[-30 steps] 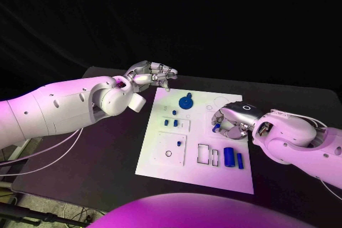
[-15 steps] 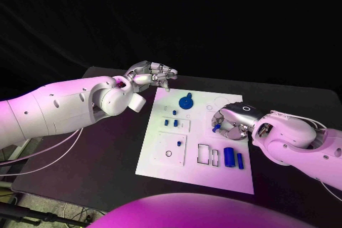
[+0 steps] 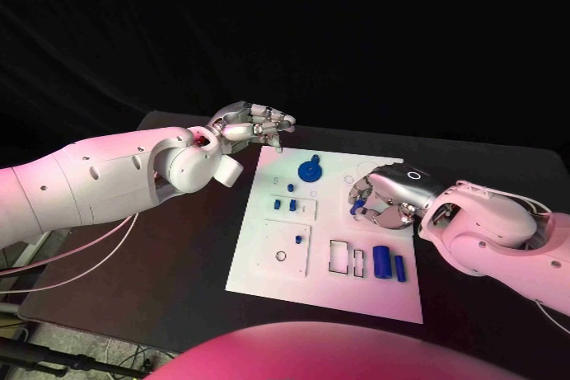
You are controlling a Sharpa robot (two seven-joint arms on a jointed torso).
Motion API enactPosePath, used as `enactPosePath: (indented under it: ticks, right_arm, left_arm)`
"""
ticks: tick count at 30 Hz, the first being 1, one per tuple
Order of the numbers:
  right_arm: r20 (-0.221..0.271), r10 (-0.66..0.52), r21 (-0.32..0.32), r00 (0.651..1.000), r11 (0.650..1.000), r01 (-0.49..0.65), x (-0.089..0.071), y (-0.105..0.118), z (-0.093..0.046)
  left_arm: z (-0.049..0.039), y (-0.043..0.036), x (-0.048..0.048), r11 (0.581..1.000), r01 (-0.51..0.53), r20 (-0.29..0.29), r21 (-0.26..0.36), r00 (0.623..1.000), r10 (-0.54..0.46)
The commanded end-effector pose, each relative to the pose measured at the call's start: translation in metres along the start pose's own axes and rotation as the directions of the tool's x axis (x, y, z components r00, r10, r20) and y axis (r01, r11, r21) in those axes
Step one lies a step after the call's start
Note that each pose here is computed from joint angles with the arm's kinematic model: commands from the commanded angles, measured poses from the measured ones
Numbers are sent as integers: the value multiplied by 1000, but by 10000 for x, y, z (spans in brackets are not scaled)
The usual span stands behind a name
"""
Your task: Assemble the parts on the task board
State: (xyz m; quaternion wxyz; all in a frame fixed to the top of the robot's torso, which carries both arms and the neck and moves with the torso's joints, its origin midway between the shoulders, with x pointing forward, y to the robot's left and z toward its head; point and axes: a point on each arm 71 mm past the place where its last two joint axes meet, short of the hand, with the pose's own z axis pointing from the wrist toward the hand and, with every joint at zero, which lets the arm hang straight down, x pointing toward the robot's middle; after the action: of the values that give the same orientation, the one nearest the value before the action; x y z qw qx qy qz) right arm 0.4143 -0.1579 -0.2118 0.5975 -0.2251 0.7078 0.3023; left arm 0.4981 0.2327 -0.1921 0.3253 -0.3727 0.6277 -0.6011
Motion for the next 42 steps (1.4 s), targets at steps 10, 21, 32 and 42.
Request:
enactPosePath:
  ticks: [10, 21, 32, 42]
  right_arm:
    - [28, 64, -101, 998, 993, -61, -185, 394, 56]
    - [-7, 111, -263, 994, 959, -109, -16, 1012, 299]
    - [-54, 134, -301, 989, 943, -145, 264, 1217, 412]
    - [-81, 130, -303, 988, 941, -149, 419, 1252, 448]
  left_arm:
    - [18, -7, 26, 1000, 2, -9, 6, 1000, -2]
    - [39, -7, 54, 1000, 4, -15, 9, 1000, -4]
    - [54, -7, 80, 1000, 7, -22, 9, 1000, -6]
    - [55, -6, 83, 1000, 7, -23, 8, 1000, -7]
